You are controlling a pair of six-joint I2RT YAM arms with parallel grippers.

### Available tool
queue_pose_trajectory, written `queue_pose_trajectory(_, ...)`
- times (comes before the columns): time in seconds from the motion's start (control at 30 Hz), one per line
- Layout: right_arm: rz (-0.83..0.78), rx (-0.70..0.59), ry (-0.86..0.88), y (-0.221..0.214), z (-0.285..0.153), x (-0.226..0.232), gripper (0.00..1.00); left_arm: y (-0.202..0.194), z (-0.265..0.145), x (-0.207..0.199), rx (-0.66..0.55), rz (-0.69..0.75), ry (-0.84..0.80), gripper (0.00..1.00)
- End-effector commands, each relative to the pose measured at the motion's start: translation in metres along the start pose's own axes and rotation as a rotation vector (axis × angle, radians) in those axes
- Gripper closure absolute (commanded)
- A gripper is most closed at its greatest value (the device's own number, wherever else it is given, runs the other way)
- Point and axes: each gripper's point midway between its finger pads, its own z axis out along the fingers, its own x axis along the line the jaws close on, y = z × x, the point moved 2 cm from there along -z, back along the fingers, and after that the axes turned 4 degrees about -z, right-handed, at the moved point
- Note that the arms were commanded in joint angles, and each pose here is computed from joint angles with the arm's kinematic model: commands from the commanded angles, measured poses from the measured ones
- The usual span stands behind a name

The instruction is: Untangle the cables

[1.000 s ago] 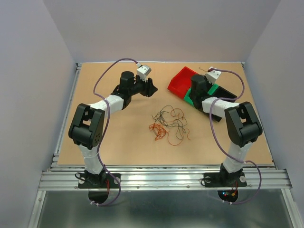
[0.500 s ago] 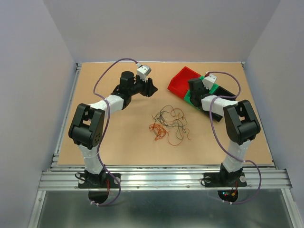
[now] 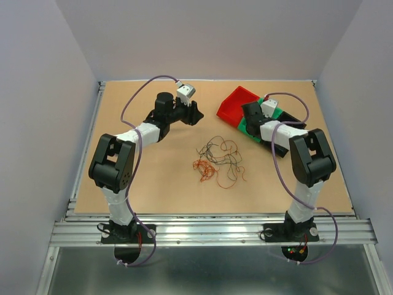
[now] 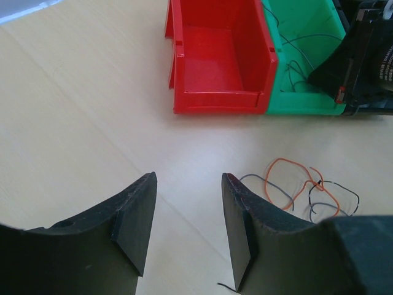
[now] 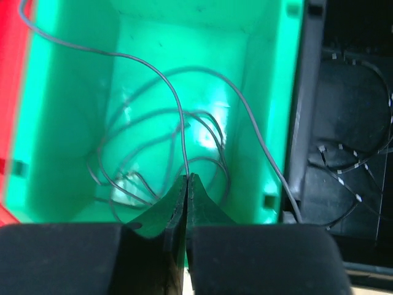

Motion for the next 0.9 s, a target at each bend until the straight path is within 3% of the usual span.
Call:
queue_pose_trajectory(0.0, 0.010, -0.055, -0.018, 0.038, 0.002, 0.014, 0.96, 0.035, -0.009, -0.013, -0.086, 0.059, -0.029, 0.43)
queue_pose_trajectory(0.1, -0.028, -0.023, -0.013, 0.032, 0.010, 0.019, 0.89, 0.033, -0.008, -0.012, -0.081, 0.056, -0.026, 0.43)
queue_pose_trajectory(0.17, -0.012, -0.029, 0.000, 0.037, 0.003, 0.017, 0.71, 0.034, -0.009, -0.013, -0.083, 0.058, -0.026, 0.43)
queue_pose_trajectory(0.23, 0.013, -0.050, -0.007, 0.045, -0.004, 0.013, 0.60, 0.033, -0.009, -0.013, -0.081, 0.056, -0.022, 0.42)
queue_pose_trajectory(0.43, 0.037, -0.117, 0.020, 0.078, -0.034, 0.000, 0.57, 0.032, -0.007, -0.013, -0.078, 0.079, -0.024, 0.42)
queue_pose_trajectory(0.47, 0.039, -0.123, 0.023, 0.080, -0.038, -0.002, 0.50, 0.033, -0.007, -0.013, -0.081, 0.080, -0.023, 0.42)
queue_pose_trajectory(0.57, 0.064, -0.146, 0.032, 0.087, -0.055, -0.016, 0.43, 0.034, -0.007, -0.013, -0.081, 0.082, -0.023, 0.42)
queue_pose_trajectory(0.73, 0.063, -0.149, 0.033, 0.077, -0.071, -0.038, 0.45, 0.033, -0.007, -0.014, -0.079, 0.081, -0.026, 0.42)
queue_pose_trajectory(0.87, 0.059, -0.103, 0.030, 0.053, -0.068, -0.053, 0.56, 0.034, -0.008, -0.015, -0.080, 0.082, -0.029, 0.42)
